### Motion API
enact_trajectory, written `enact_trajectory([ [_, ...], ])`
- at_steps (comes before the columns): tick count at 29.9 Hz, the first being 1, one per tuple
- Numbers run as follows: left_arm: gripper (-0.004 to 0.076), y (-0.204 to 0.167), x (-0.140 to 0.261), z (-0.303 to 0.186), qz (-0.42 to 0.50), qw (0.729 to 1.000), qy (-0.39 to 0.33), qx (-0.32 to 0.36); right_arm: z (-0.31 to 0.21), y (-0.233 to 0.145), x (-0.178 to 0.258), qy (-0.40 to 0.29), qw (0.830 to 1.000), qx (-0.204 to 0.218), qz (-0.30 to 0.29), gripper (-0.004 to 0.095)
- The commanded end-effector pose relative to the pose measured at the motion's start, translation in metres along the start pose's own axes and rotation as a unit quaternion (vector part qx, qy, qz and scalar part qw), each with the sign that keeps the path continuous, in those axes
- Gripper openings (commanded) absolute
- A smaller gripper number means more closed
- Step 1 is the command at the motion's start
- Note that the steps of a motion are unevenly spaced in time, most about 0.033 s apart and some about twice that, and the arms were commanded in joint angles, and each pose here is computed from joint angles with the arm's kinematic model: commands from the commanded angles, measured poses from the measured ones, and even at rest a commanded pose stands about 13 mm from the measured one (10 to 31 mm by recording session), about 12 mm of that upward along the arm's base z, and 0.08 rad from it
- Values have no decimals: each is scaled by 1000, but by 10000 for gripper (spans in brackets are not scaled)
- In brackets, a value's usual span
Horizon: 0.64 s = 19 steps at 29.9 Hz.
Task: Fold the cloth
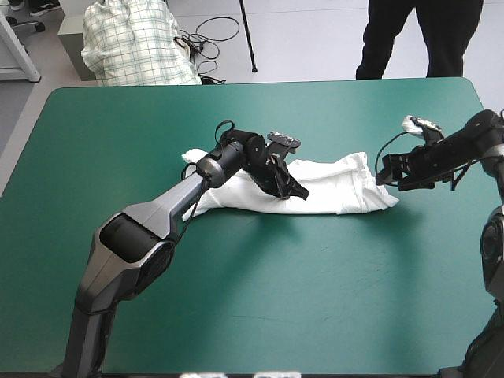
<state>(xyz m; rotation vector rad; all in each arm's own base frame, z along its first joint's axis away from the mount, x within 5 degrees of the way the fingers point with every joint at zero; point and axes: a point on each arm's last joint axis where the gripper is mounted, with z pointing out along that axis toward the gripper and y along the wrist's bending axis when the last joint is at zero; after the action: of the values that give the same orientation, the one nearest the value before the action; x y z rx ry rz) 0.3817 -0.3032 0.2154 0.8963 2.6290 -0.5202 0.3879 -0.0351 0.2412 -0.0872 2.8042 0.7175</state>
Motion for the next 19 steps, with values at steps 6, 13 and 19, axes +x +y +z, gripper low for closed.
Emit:
enact_trajectory([
  [6,-9,-9,-7,-23,-1,1000,-24,10,29,19,-5,31,998,-48,-21,618],
  [13,-9,-8,-7,-23,0,1000,-22,8,49,9,-2,60,997,-56,8,483],
  [19,-9,-8,-7,-23,0,1000,-24,8,50,10,-1,61,996,-64,13,-21],
])
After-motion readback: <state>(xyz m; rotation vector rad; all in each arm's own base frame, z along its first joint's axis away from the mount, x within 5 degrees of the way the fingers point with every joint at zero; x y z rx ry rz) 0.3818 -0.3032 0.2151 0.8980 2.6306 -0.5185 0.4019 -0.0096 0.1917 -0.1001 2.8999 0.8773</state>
